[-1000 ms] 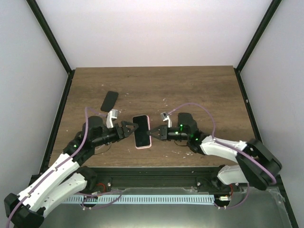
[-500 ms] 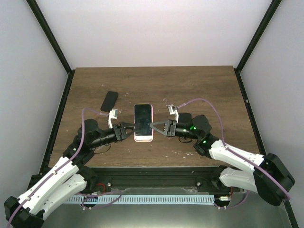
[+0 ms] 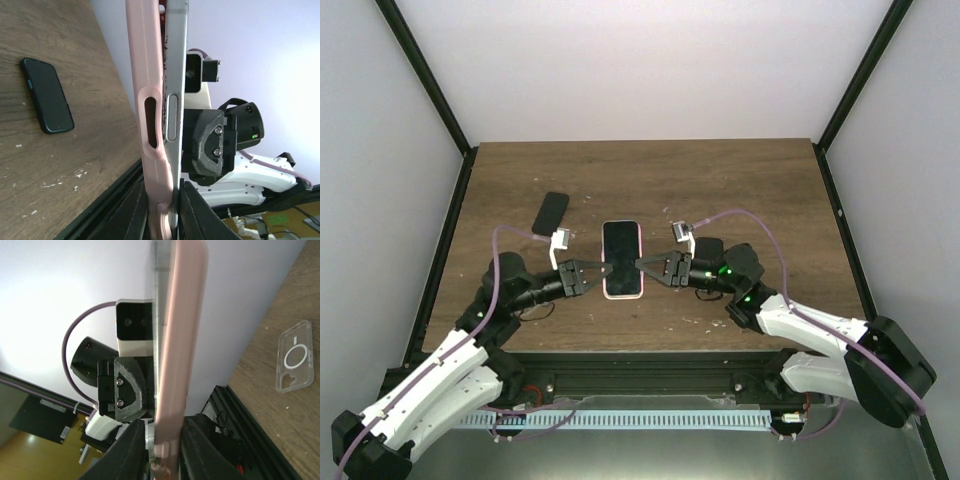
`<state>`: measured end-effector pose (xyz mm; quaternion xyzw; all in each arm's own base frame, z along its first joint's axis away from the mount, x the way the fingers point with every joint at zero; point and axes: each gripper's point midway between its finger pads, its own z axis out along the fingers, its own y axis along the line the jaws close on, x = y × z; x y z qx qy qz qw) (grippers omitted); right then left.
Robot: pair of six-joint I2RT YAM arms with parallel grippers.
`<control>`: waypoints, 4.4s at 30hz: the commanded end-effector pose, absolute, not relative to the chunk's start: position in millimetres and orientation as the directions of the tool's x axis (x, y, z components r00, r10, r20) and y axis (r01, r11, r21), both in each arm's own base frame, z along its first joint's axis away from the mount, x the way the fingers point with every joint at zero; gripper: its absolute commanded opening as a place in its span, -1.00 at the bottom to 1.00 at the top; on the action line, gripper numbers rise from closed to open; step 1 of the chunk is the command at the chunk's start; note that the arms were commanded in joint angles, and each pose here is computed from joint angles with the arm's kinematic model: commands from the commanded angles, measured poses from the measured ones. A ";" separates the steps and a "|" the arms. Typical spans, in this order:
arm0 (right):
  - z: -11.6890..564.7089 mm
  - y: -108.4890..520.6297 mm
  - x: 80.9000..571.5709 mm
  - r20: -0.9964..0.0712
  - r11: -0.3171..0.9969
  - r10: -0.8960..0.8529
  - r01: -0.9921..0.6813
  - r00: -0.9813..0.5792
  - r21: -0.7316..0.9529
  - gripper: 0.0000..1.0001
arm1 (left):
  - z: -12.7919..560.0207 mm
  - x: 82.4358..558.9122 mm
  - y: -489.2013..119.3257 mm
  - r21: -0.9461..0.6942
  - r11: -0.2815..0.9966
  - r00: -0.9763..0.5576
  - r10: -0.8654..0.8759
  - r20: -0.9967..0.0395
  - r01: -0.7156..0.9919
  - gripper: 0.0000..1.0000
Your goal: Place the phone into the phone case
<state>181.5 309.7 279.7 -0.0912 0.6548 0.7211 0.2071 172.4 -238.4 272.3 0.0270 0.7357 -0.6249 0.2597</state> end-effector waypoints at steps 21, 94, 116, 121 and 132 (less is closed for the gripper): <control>322.2 306.4 140.1 -0.680 -0.211 0.072 -0.677 -0.730 0.705 -0.79 | 304.1 159.0 -243.7 -0.840 0.187 -0.819 -0.194 -0.539 0.509 -0.02; 315.3 296.1 136.0 -0.630 -0.160 0.081 -0.634 -0.772 0.757 -0.24 | 316.4 150.5 -267.8 -0.832 0.009 -0.829 -0.070 -0.554 0.555 -1.00; 329.1 288.7 129.8 -0.634 -0.159 0.094 -0.640 -0.768 0.752 -0.08 | 282.4 149.6 -271.9 -0.810 0.095 -0.815 0.044 -0.578 0.579 -1.00; 332.8 291.5 130.3 -0.611 -0.169 0.076 -0.615 -0.788 0.771 -0.21 | 281.5 148.1 -272.8 -0.811 0.085 -0.816 0.058 -0.575 0.578 -1.00; 328.6 290.3 142.1 -0.641 -0.054 0.105 -0.648 -0.760 0.760 -0.99 | 265.0 162.4 -272.8 -0.808 0.211 -0.833 0.073 -0.548 0.550 -1.00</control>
